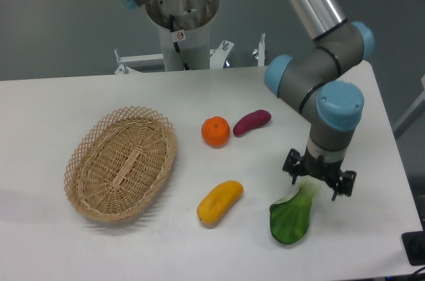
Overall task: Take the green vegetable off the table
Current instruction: 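Move the open gripper down over the green bok choy, then close the gripper on the bok choy stem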
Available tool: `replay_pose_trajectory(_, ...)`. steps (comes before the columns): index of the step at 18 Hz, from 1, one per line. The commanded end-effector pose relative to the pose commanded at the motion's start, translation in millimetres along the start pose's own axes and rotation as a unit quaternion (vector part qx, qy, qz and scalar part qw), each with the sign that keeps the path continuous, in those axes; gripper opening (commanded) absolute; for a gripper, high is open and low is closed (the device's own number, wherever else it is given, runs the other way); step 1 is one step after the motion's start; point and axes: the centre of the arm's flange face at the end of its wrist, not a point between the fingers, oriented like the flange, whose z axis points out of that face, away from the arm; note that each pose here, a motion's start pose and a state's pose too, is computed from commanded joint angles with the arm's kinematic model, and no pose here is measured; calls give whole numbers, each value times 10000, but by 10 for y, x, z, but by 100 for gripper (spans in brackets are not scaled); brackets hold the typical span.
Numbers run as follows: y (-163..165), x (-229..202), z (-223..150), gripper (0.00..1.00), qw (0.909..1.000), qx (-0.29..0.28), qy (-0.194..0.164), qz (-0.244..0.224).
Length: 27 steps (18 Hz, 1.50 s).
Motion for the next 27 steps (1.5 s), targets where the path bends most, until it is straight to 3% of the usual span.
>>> replay_pose_trajectory(15,-165,113,377,98,9994,-199,148,227)
replay_pose_trajectory(19,-215,133,391,30,9994,-265,41,232)
replay_pose_trajectory(21,-218,129,368,9,9994,-256,19,225)
replay_pose_trajectory(23,-221,129,330,0,9994,-245,-9,226)
replay_pose_trajectory(27,-211,138,100,0,9994,-188,-117,268)
